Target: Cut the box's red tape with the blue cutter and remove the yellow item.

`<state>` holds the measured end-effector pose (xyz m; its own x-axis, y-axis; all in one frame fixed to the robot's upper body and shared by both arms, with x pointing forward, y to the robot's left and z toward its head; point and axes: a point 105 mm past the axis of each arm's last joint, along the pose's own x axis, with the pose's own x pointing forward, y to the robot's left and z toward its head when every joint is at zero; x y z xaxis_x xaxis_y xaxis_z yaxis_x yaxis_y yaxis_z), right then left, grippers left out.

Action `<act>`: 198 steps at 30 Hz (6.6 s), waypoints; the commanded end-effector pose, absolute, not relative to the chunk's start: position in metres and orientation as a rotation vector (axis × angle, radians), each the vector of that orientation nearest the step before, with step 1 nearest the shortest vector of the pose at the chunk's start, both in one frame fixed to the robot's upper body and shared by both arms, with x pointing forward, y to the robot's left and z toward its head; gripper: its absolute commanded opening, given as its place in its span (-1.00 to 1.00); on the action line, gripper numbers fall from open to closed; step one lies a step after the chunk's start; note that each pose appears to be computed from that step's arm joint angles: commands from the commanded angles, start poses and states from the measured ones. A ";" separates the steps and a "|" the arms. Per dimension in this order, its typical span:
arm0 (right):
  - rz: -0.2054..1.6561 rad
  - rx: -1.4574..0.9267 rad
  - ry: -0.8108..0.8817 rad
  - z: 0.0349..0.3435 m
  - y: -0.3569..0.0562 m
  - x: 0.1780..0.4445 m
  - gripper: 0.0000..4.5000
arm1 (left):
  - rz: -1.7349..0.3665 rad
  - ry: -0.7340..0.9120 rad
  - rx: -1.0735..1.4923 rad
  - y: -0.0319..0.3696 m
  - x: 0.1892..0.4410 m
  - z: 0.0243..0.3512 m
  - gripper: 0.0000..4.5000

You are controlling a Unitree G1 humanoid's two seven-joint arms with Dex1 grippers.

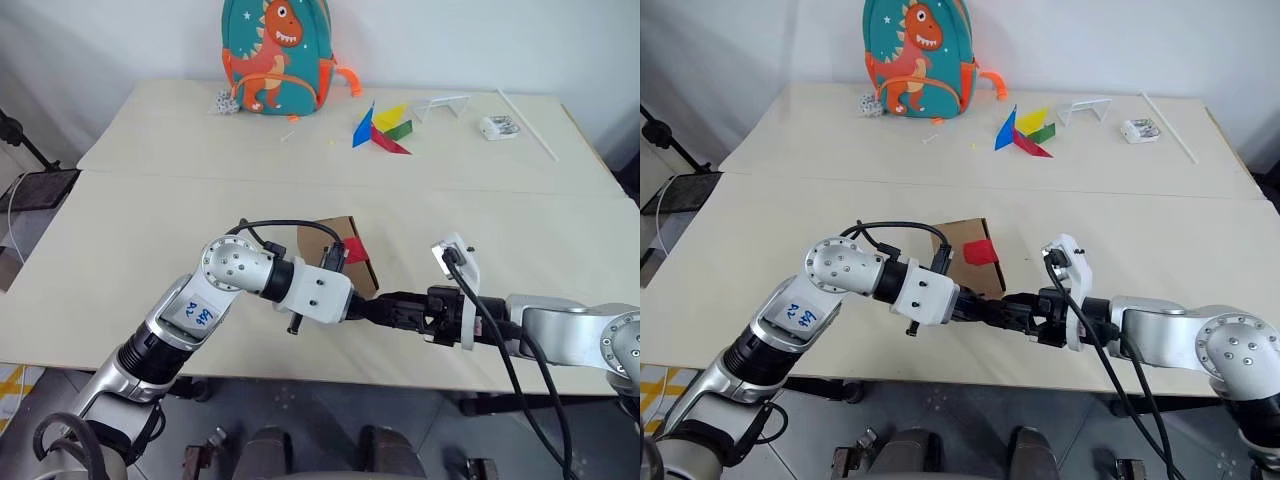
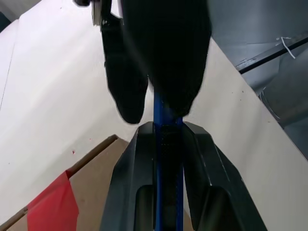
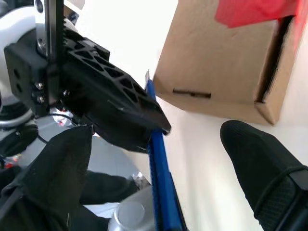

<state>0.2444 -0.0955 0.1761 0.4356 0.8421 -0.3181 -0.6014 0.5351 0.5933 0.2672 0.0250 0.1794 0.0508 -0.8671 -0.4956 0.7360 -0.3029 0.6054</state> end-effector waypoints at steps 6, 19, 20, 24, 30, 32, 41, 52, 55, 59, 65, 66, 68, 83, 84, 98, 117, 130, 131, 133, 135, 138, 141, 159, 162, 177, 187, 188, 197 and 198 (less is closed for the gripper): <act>0.953 0.411 0.688 0.171 -0.095 0.239 0.99 | -1.580 -0.226 1.022 0.021 0.264 0.189 -0.81; 0.925 0.428 0.693 0.170 -0.096 0.246 0.99 | -1.576 -0.225 1.020 0.020 0.263 0.190 -0.81; 0.921 0.435 0.688 0.170 -0.096 0.247 0.99 | -1.576 -0.225 1.020 0.020 0.263 0.190 -0.81; 0.915 0.440 0.685 0.170 -0.095 0.248 0.99 | -1.575 -0.224 1.019 0.020 0.263 0.190 -0.81; 0.906 0.435 0.688 0.170 -0.095 0.250 0.74 | -1.570 -0.223 1.021 0.020 0.263 0.191 -0.81; 0.903 0.436 0.687 0.170 -0.095 0.251 0.43 | -1.569 -0.224 1.022 0.020 0.263 0.191 -0.81; 0.906 0.441 0.691 0.168 -0.093 0.250 -0.88 | -1.557 -0.225 1.028 0.021 0.265 0.192 -0.81; 0.909 0.447 0.697 0.168 -0.094 0.251 -0.89 | -1.544 -0.220 0.930 0.020 0.266 0.197 -0.40; 0.910 0.446 0.697 0.168 -0.094 0.252 -0.95 | -1.542 -0.229 0.858 0.023 0.266 0.206 0.01; 0.909 0.445 0.696 0.169 -0.094 0.252 -0.95 | -1.566 -0.212 0.785 0.031 0.264 0.214 0.56; 0.906 0.443 0.671 0.174 -0.099 0.252 -0.95 | -1.499 -0.155 0.698 0.069 0.278 0.230 0.69; 0.907 0.439 0.660 0.176 -0.101 0.252 -0.95 | -1.473 -0.150 0.667 0.077 0.282 0.234 0.69; 0.911 0.431 0.637 0.182 -0.104 0.251 -0.95 | -1.426 -0.142 0.617 0.089 0.290 0.241 0.69; 0.865 0.417 0.366 0.225 -0.149 0.223 -0.95 | -1.196 -0.049 0.355 0.125 0.337 0.216 -0.05; 0.825 0.410 0.377 0.222 -0.157 0.221 -0.95 | -1.197 -0.046 0.347 0.123 0.339 0.214 -0.18; 0.460 0.310 0.235 0.239 -0.195 0.217 -0.95 | -1.349 -0.049 0.259 0.073 0.355 0.207 -1.00; 0.399 0.126 0.353 0.239 -0.104 0.281 -0.95 | -1.309 0.081 0.435 0.068 0.388 0.187 -1.00; 0.344 0.126 0.438 0.222 -0.092 0.291 -0.95 | -1.321 0.119 0.471 0.062 0.382 0.173 -1.00; 0.341 0.129 0.437 0.223 -0.092 0.291 -0.95 | -1.321 0.121 0.471 0.063 0.381 0.172 -1.00; 0.338 0.134 0.438 0.223 -0.092 0.292 -0.95 | -1.321 0.127 0.469 0.064 0.380 0.171 -1.00; 0.338 0.136 0.441 0.223 -0.091 0.292 -0.95 | -1.319 0.131 0.468 0.065 0.379 0.170 -1.00; 0.338 0.135 0.449 0.221 -0.091 0.293 -0.95 | -1.316 0.133 0.467 0.066 0.378 0.170 -1.00; 0.337 0.128 0.470 0.217 -0.093 0.294 -0.95 | -1.312 0.134 0.467 0.066 0.378 0.170 -1.00; 0.387 0.051 0.549 0.202 -0.094 0.298 -0.95 | -1.285 0.175 0.456 0.066 0.379 0.159 -1.00; 0.392 0.044 0.544 0.202 -0.096 0.295 -0.95 | -1.280 0.185 0.453 0.066 0.379 0.157 -1.00; 0.351 0.072 0.527 0.193 -0.101 0.278 -0.95 | -1.277 0.234 0.442 0.060 0.379 0.148 -1.00; 0.337 0.208 0.543 0.184 -0.088 0.266 -0.95 | -1.287 0.248 0.435 0.056 0.378 0.144 -1.00; 0.332 0.229 0.549 0.183 -0.086 0.264 -0.95 | -1.290 0.249 0.434 0.056 0.377 0.144 -1.00; 0.276 0.229 0.587 0.173 -0.087 0.258 -0.95 | -1.302 0.261 0.428 0.053 0.374 0.139 -1.00; 0.274 0.226 0.589 0.172 -0.088 0.257 -0.95 | -1.301 0.261 0.426 0.052 0.374 0.139 -1.00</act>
<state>0.2688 -0.0926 0.1884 0.8431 0.2959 -0.4490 -0.1643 0.9368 0.3089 0.3787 0.0512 0.1711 0.2782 -0.9001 -0.3352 0.9504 0.2075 0.2315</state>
